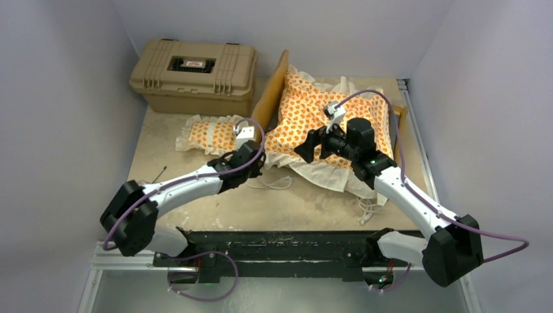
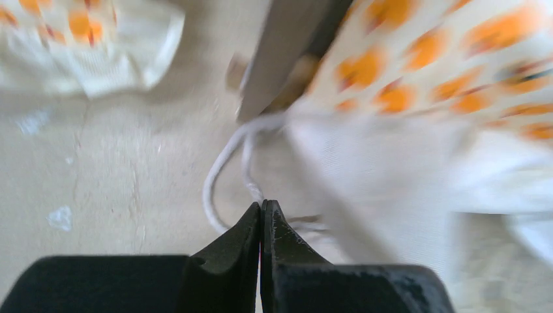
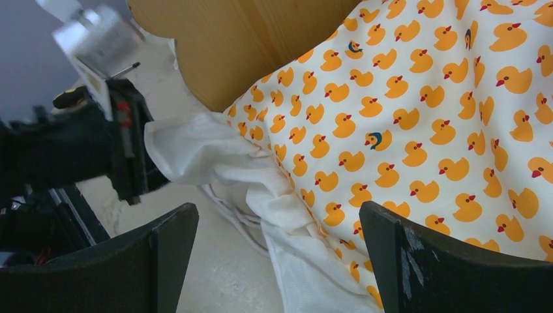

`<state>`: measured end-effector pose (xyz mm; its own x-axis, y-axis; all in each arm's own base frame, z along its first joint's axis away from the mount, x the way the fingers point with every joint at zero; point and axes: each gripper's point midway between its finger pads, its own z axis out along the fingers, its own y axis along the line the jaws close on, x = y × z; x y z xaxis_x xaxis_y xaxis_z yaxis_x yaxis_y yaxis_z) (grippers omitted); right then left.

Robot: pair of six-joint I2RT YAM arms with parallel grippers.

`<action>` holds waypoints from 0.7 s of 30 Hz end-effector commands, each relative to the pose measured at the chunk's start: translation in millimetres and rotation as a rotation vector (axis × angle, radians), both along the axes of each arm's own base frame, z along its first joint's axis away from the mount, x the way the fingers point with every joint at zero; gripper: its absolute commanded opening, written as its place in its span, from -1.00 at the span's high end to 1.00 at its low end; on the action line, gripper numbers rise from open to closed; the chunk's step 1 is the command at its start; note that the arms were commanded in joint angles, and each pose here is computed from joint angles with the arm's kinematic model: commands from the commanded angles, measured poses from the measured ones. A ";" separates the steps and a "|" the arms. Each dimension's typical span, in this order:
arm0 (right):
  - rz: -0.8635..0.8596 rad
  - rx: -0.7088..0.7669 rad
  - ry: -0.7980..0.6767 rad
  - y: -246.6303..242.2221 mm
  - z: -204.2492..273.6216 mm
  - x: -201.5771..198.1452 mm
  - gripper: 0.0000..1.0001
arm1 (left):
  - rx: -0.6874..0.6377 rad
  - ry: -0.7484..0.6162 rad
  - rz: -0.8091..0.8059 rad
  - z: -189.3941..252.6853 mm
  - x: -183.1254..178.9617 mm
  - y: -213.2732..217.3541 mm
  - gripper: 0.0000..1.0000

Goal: Set up the pet bed
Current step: Cross the ropes on the bed frame.

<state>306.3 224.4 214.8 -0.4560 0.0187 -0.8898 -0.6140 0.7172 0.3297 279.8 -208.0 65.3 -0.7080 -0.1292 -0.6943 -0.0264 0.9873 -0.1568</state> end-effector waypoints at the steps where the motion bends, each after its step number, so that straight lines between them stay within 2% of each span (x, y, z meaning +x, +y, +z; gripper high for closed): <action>1: 0.070 0.020 -0.091 10.6 26.1 -0.9 -0.98 | 0.021 -0.156 -0.086 90.6 19.3 -5.7 1.00; 7: 0.123 0.015 -0.102 27.0 28.2 -5.5 -0.98 | 0.136 -0.203 -0.117 127.2 21.5 11.9 1.00; 12: 0.072 -0.054 -0.086 42.1 11.4 3.0 -0.97 | 0.177 -0.236 -0.151 137.7 20.6 18.0 1.00; 21: -0.249 -0.251 -0.089 29.3 -21.3 56.9 -0.82 | 0.180 -0.278 -0.202 147.5 17.1 19.4 1.00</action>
